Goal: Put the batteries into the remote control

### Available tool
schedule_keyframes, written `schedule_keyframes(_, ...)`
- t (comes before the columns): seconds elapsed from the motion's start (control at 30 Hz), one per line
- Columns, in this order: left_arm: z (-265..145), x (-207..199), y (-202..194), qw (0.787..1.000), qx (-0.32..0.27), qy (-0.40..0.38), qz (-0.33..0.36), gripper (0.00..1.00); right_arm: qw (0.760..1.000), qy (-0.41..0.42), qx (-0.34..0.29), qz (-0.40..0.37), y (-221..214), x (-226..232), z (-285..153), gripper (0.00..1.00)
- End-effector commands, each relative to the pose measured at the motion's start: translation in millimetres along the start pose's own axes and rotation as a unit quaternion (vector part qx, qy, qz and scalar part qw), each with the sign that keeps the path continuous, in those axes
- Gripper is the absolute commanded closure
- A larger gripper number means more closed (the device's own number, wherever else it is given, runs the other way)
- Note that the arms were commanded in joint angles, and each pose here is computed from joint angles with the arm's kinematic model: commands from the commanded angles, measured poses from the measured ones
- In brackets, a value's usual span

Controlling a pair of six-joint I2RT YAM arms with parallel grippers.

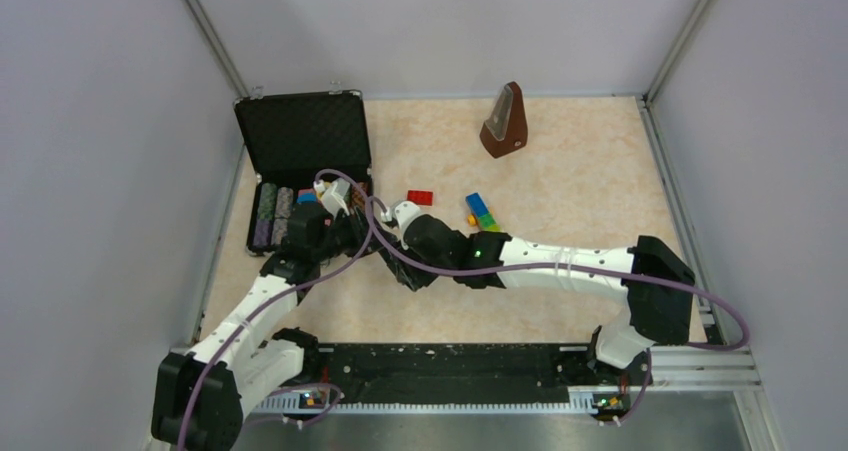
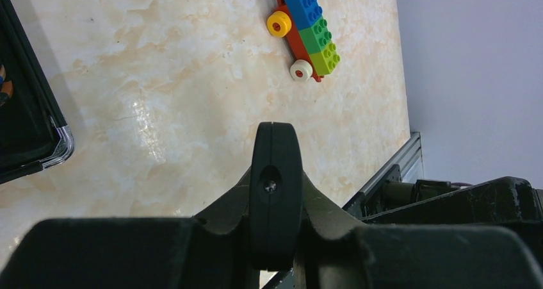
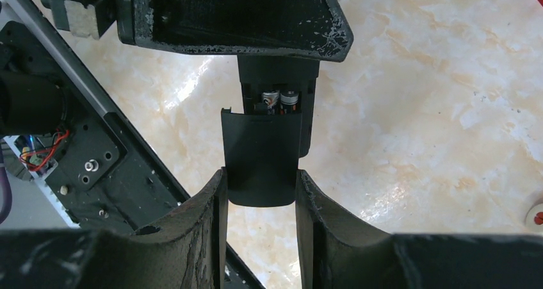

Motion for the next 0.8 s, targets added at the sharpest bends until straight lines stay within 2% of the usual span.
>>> schedule_keyframes(0.0,-0.9,-18.7,14.9,0.999,-0.018,-0.036,0.019,1.00,0.999,0.015,-0.030,0.006,18.1,10.4,1.6,0.70)
schedule_keyframes(0.77,-8.3,-25.7,10.7,0.996,0.006,-0.061,0.069,1.00,0.999,-0.001,-0.032,0.011,17.6,7.3,2.7,0.70)
Point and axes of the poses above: each gripper's point midway between its finger pads, its own z axis out along the fingers, its own x axis along the line the jaws close on, y = z × x, the point moved 6 cm from there along -z, back along the fingers
